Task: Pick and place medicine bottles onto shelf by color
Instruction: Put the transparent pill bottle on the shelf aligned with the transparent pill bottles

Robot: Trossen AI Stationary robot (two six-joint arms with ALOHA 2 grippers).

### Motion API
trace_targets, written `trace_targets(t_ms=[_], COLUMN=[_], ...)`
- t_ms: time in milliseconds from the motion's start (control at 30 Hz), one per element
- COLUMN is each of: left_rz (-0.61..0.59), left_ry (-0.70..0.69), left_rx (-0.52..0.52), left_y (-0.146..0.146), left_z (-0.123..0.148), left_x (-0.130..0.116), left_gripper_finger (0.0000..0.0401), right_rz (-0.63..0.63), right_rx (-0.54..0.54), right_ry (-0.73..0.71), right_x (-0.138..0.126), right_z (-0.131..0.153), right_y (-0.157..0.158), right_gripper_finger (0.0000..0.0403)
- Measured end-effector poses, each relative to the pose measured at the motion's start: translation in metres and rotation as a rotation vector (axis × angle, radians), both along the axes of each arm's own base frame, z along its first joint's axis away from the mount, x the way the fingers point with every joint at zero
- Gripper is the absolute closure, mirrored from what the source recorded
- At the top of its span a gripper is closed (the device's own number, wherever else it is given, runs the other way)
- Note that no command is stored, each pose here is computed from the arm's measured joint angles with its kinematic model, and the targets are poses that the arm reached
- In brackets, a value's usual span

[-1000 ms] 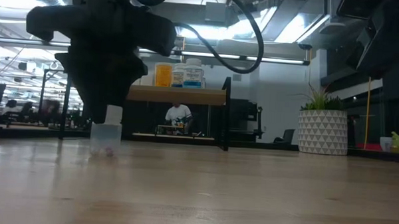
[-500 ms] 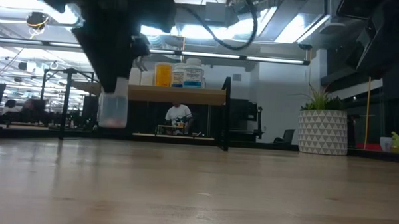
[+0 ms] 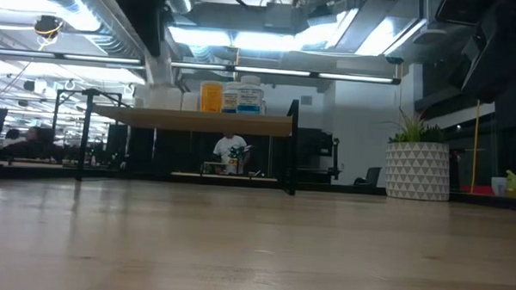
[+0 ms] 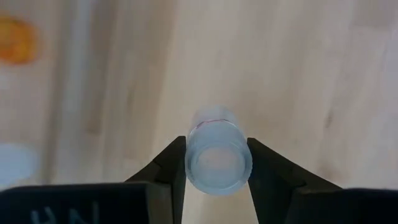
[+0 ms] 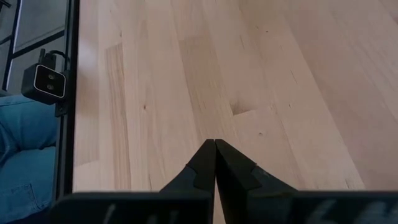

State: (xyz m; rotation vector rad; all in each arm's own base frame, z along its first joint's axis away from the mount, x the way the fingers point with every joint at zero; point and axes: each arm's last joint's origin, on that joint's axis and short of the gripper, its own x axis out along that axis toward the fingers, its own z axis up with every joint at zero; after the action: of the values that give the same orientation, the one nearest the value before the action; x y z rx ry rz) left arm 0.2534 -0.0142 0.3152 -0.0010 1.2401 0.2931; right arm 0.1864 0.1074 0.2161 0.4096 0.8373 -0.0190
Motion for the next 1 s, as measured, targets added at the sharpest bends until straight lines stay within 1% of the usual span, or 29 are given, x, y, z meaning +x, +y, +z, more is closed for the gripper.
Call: trace_targets(t_ms=[100, 167, 333, 533, 700, 900, 1000], left_rz=[0.039, 0.087, 0.223, 0.320, 0.405, 0.518, 0.570], left_ry=[-0.038, -0.048, -0.042, 0.003, 0.040, 0.036, 0.022], left_rx=[0.042, 0.066, 0.091, 0.122, 0.123, 0.048, 0.001], left_y=[0.010, 0.017, 0.034, 0.056, 0.078, 0.105, 0.118], left_z=[0.016, 0.024, 0.036, 0.037, 0.037, 0.036, 0.032], left_x=[-0.019, -0.033, -0.062, -0.073, -0.080, -0.091, -0.089], left_gripper_finger=[0.0284, 0.0284, 0.0284, 0.0284, 0.0283, 0.0283, 0.0282], right_rz=[0.000, 0.001, 0.002, 0.002, 0.001, 0.002, 0.002], right_rx=[-0.001, -0.002, -0.005, -0.005, -0.005, -0.005, -0.005], right_ry=[0.001, 0.002, 0.004, 0.005, 0.005, 0.005, 0.005], right_x=[0.000, 0.000, 0.000, 0.000, 0.000, 0.000, 0.000], right_z=[0.000, 0.000, 0.000, 0.000, 0.000, 0.000, 0.000], right_y=[0.000, 0.000, 0.000, 0.000, 0.000, 0.000, 0.000], right_gripper_finger=[0.0389, 0.0389, 0.0389, 0.0389, 0.0389, 0.0389, 0.0389])
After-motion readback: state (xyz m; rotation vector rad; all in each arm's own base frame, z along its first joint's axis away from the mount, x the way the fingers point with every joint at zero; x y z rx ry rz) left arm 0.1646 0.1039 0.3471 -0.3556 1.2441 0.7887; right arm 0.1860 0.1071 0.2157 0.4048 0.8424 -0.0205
